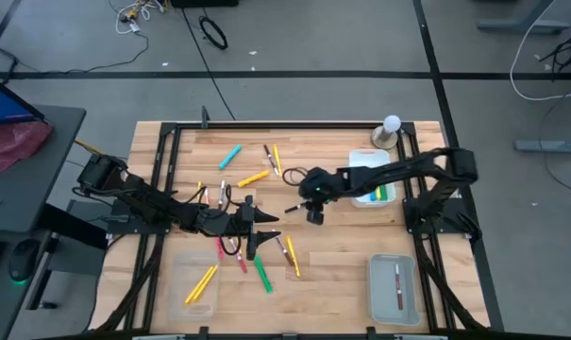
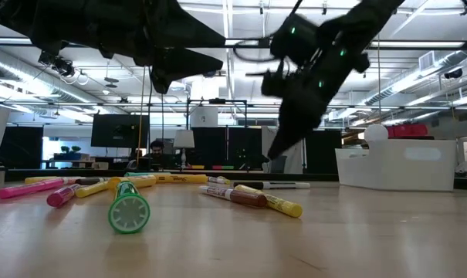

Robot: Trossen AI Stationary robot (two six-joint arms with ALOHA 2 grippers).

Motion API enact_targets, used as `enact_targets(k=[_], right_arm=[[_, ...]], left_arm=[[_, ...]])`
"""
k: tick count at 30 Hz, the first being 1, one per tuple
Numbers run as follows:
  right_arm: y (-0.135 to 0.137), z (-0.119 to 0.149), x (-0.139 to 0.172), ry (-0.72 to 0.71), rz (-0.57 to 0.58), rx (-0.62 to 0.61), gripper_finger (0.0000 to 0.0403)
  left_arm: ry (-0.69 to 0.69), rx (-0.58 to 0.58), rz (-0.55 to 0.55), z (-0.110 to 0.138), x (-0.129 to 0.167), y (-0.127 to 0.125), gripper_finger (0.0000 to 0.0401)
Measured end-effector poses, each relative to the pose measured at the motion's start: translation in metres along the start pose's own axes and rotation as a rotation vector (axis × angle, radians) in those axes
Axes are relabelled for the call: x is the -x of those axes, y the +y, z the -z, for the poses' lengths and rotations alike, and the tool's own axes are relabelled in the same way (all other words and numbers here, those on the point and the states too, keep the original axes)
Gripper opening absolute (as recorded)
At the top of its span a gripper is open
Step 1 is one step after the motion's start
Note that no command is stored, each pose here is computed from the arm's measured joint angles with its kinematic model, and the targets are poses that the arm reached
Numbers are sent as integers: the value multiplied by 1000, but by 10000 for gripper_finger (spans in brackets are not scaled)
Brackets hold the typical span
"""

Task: Pick & Place Markers
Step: Put the black marker into the gray bin

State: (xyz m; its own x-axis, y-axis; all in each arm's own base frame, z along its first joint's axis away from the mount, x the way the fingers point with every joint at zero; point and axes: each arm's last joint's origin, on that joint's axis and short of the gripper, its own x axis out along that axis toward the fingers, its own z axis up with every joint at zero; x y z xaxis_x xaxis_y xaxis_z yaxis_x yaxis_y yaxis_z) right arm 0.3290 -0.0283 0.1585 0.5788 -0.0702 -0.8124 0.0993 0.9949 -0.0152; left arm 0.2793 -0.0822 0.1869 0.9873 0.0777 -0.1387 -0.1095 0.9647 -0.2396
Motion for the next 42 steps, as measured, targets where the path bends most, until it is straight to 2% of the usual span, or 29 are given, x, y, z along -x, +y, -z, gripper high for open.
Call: enact_targets(k=[5, 9, 12, 18, 20, 25, 29, 31, 34, 37, 42], right_arm=[[-4, 11, -29, 57, 1, 197, 218], [-4, 15, -40, 71, -12, 258, 213], [-3, 18, -42, 93, -20, 254, 173], [-2, 22, -43, 129, -36, 186, 42], [0, 24, -43, 134, -28, 154, 17], [16, 22, -38, 104, 63, -50, 35], [41, 19, -13, 67, 98, -242, 22], [59, 11, 10, 5, 52, -345, 13], [88, 11, 42, -22, -26, -488, 11], [120, 14, 80, -72, -152, -610, 11], [161, 41, 133, 25, -292, -795, 11]], left_arm=[[22, -10, -7, 2, 0, 1, 211], [28, -12, -9, 3, 0, 1, 211], [34, -14, -11, 3, 0, 1, 211], [39, -15, -12, 4, 0, 1, 211], [39, -3, -13, 4, 0, 1, 211], [40, 8, -9, 4, 1, 0, 211], [38, 4, -11, 6, 3, -4, 211], [36, 2, -13, 6, 4, -6, 211], [34, -20, -17, 7, 5, -10, 211], [33, -30, -20, 8, 7, -12, 211], [33, -35, -21, 9, 8, -14, 211]])
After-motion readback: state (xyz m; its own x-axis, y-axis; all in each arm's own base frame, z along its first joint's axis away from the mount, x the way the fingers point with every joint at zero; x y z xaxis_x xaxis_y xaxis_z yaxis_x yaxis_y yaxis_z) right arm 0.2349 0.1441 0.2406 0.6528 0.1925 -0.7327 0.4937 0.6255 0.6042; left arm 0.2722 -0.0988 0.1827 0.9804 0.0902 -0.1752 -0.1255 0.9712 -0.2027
